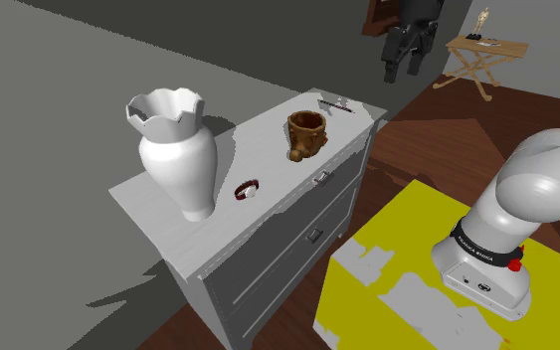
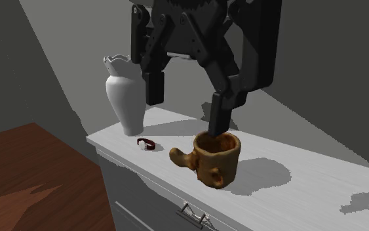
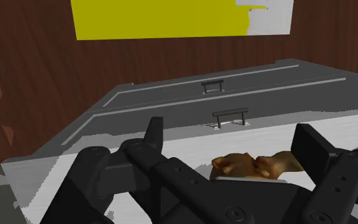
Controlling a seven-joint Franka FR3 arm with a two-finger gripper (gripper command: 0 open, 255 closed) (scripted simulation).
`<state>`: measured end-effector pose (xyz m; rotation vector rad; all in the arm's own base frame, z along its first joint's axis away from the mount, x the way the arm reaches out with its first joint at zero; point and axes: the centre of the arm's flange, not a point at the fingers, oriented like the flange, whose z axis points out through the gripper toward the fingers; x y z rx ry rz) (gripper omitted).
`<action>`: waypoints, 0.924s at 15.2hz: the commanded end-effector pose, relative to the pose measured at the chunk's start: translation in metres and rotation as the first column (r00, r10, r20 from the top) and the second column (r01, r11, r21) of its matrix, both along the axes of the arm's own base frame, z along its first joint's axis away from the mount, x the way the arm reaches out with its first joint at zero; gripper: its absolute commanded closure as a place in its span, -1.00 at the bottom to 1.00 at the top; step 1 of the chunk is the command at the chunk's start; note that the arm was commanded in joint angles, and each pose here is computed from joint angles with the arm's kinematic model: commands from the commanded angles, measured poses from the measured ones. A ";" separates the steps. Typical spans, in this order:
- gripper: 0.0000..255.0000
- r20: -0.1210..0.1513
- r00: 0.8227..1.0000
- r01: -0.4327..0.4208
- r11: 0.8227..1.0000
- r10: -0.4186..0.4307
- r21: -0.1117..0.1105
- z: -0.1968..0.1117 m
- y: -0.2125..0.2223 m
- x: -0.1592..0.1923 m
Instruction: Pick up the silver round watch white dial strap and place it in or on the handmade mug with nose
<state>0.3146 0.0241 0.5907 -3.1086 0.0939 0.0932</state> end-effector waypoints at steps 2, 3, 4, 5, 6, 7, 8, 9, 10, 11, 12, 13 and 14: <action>-1.00 -0.002 1.000 -0.004 1.000 0.004 0.006 -0.008 0.007 0.007; -1.00 -0.004 1.000 -0.008 1.000 0.008 0.012 -0.015 0.015 0.014; -1.00 -0.006 1.000 -0.013 1.000 0.013 0.019 -0.023 0.022 0.022; -1.00 -0.008 1.000 -0.017 1.000 0.017 0.025 -0.030 0.030 0.029; -1.00 -0.010 1.000 -0.021 0.999 0.021 0.031 -0.038 0.038 0.036; -1.00 -0.011 1.000 -0.025 0.999 0.026 0.037 -0.045 0.045 0.043; -1.00 -0.013 0.999 -0.029 0.999 0.030 0.044 -0.053 0.053 0.050; -1.00 -0.015 0.999 -0.033 0.998 0.034 0.050 -0.060 0.061 0.057; -1.00 -0.017 0.999 -0.038 0.998 0.039 0.056 -0.068 0.069 0.064; -1.00 -0.018 0.999 -0.042 0.997 0.043 0.063 -0.075 0.077 0.071; -1.00 -0.020 0.999 -0.046 0.997 0.047 0.069 -0.082 0.085 0.077; -1.00 -0.022 0.998 -0.050 0.996 0.052 0.075 -0.090 0.093 0.084; -1.00 -0.023 0.998 -0.054 0.995 0.056 0.081 -0.097 0.102 0.091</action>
